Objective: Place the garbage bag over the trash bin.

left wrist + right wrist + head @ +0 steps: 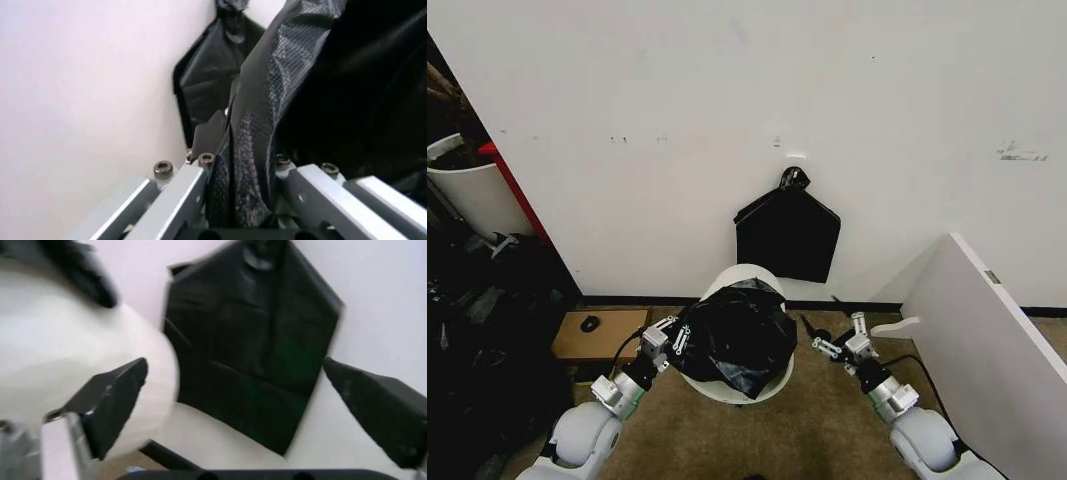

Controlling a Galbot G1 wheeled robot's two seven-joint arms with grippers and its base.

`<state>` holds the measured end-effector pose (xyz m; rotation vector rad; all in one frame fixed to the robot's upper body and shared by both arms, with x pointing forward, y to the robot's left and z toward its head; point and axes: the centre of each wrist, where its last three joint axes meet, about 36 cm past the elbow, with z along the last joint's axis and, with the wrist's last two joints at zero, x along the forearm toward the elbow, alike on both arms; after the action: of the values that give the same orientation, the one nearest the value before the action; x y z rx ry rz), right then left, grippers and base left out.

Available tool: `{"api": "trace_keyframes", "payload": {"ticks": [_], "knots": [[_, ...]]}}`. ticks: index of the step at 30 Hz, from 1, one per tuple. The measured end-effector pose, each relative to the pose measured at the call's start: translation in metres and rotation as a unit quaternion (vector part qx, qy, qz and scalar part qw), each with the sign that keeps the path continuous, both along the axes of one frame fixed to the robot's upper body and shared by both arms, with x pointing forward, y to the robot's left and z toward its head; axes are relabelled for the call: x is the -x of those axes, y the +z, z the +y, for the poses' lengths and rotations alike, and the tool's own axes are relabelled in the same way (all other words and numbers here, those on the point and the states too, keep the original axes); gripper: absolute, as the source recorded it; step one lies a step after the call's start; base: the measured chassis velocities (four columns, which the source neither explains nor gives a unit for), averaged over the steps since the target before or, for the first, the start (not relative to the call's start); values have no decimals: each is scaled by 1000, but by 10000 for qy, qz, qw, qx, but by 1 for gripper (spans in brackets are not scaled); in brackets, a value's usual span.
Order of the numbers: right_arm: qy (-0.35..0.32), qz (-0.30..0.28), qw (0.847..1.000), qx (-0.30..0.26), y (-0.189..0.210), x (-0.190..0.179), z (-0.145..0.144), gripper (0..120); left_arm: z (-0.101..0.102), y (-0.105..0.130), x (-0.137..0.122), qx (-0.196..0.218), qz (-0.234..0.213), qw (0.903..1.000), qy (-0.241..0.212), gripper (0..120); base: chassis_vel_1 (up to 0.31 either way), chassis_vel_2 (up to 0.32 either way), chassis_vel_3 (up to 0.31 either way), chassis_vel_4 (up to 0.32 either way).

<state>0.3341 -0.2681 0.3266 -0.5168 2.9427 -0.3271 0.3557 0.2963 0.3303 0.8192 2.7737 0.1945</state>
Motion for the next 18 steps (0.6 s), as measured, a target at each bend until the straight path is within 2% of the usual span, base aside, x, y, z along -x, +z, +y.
{"api": "trace_keyframes", "payload": {"ticks": [3,6,10,12,13,14,18], "knots": [[-352,108,9991,-225,30,15,20,100,-9,-1,1,119,1,9996,264,0,0,0,0,0],[-88,119,9992,-374,52,33,34,100,-18,-2,3,229,8,9990,393,0,0,0,0,0],[993,1,9948,-229,73,63,51,100,-37,-6,4,382,17,9979,515,0,0,0,0,0],[1565,-219,9874,84,74,70,54,100,-45,-6,4,470,41,9972,584,0,0,0,0,0],[1872,-459,9802,447,72,70,54,100,-50,-6,4,512,59,9968,607,0,0,0,0,0],[1872,-459,9802,447,72,70,54,100,-50,-6,4,512,59,9968,607,0,0,0,0,0],[2196,-1261,9514,1751,63,56,48,96,-59,-5,4,540,76,9967,596,0,0,0,0,0]]}}
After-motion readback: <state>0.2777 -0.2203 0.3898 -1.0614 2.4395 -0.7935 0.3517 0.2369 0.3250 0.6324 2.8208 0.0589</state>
